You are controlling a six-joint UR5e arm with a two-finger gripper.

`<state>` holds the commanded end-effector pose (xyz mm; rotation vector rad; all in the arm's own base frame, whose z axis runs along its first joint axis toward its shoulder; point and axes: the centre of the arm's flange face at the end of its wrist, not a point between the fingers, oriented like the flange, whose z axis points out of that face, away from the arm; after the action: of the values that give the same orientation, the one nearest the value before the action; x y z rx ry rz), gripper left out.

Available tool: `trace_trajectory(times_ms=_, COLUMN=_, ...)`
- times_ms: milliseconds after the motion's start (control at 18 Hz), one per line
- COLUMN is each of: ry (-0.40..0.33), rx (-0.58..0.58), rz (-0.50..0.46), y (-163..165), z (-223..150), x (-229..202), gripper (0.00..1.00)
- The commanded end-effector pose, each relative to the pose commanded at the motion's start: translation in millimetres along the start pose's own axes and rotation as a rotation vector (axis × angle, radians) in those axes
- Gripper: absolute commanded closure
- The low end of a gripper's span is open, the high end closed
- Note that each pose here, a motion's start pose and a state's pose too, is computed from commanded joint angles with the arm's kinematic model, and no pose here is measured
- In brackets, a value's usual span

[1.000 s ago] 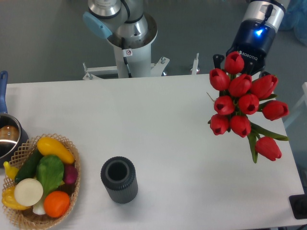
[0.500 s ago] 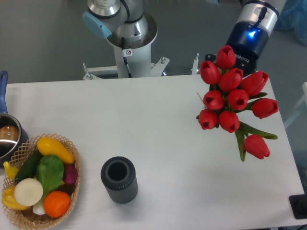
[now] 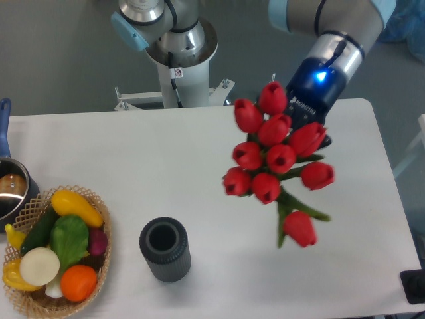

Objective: Insert the flowers into the vase
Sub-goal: 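Carry the red tulip bunch in the gripper toward the black vase, then lower the tulip stems into the black vase opening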

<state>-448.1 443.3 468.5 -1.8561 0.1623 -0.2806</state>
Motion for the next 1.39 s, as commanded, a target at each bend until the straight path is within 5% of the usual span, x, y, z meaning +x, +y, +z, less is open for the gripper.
trace_trajectory(times_ms=333, ry=0.093, rx=0.054, rz=0.058, y=4.9, z=35.8, x=9.9, gripper=0.90)
trace_trajectory(times_ms=611, ry=0.175, rx=0.167, rz=0.112, y=55.3, z=59.5, x=13.8, gripper=0.90)
trace_trajectory(times_ms=1389, ry=0.241, rx=0.350, rz=0.124, y=61.7, z=68.9, x=18.5, gripper=0.92)
